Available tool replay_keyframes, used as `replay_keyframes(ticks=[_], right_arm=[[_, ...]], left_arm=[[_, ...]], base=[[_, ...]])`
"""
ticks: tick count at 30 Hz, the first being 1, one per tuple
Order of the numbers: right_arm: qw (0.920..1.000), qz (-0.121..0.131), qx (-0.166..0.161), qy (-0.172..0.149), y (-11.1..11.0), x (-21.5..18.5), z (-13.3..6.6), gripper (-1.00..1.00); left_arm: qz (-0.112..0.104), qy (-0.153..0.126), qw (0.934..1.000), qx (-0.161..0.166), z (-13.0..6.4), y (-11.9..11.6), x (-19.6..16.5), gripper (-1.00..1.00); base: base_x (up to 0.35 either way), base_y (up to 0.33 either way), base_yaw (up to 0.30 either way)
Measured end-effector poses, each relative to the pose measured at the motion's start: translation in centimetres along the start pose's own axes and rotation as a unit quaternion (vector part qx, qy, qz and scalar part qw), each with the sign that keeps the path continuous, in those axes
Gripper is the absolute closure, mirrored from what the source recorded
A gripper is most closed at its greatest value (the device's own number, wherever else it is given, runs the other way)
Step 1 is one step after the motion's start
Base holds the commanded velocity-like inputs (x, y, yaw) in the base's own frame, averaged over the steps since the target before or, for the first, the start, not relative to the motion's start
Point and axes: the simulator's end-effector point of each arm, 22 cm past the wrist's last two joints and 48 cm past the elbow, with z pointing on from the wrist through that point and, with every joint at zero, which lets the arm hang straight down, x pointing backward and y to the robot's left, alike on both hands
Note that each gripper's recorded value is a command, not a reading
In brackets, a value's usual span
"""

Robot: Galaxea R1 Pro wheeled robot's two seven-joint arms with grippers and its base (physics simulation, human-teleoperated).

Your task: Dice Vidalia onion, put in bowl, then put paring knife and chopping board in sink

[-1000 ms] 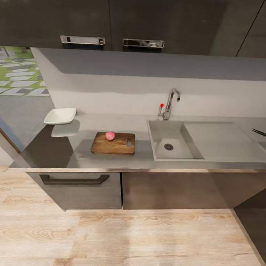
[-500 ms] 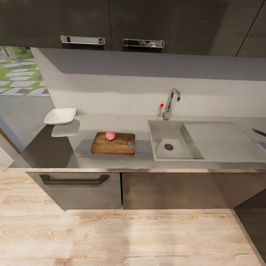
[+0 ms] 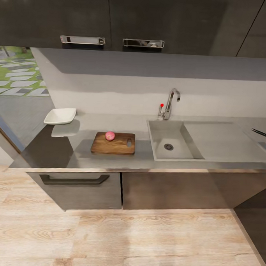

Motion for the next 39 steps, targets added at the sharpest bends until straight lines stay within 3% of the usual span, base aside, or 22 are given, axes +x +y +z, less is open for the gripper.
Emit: replay_keyframes(ticks=[8, 39], right_arm=[[1.0, 0.001, 0.001, 0.002, 0.0, 0.19, -0.08, -1.0], [1.0, 0.002, 0.002, -0.002, -0.04, -0.08, -0.07, -1.0]], left_arm=[[0.0, 0.002, 1.0, 0.0, -0.03, -0.03, 0.14, -1.0], [-0.001, -0.003, 1.0, 0.0, 0.09, -0.27, -0.16, -1.0]], base=[[0.0, 0.0, -0.081], [0.0, 0.0, -0.234]])
